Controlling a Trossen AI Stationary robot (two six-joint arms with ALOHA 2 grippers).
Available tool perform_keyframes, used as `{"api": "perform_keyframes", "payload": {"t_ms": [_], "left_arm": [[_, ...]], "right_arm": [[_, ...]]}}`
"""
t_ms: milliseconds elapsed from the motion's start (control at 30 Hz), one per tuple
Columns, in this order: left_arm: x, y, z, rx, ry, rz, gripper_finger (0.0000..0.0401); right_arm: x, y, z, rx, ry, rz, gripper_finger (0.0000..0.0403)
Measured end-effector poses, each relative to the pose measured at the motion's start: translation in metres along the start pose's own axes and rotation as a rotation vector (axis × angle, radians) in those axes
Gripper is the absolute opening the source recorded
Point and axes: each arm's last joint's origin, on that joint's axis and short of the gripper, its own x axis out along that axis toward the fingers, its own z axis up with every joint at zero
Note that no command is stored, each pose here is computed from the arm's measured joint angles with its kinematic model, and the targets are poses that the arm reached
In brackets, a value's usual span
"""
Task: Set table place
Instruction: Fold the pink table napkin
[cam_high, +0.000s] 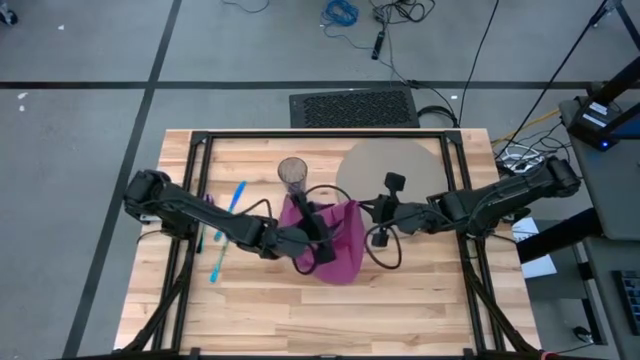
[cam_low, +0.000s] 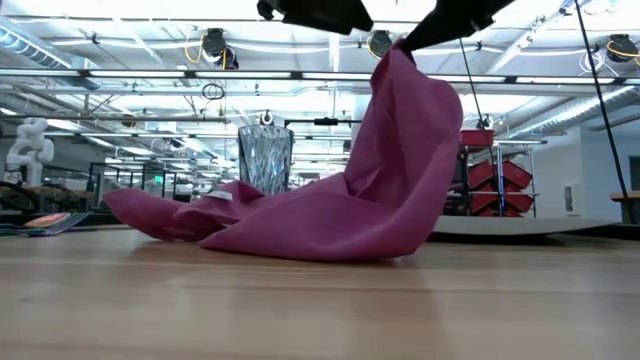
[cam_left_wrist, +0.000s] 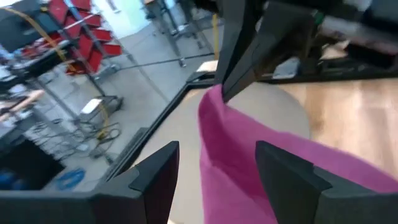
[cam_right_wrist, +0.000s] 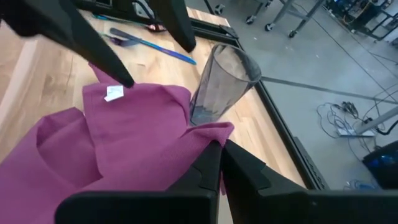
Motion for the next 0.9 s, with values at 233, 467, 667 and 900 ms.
{"api": "perform_keyframes", "payload": {"t_ms": [233,467,667,900], "left_arm": [[0.017,-0.011,-0.008,-0.008,0.002,0.015,0.0198],[0.026,-0.004,-0.006,-0.037,-0.014,0.036,0.0198],[0.035,0.005,-0.01,-0.024,0.023,0.066,0.0198],[0.036,0.007,-0.015,0.01,0.06,0.116,0.0198]], "right_arm": [[0.002,0.001,0.002,0.002,-0.017,-0.001,0.0],[0.002,0.001,0.003,-0.003,-0.028,0.001,0.0],[-0.002,0.007,0.01,-0.019,-0.092,0.018,0.0],[-0.008,0.012,0.014,-0.042,-0.126,0.03,0.0]]}}
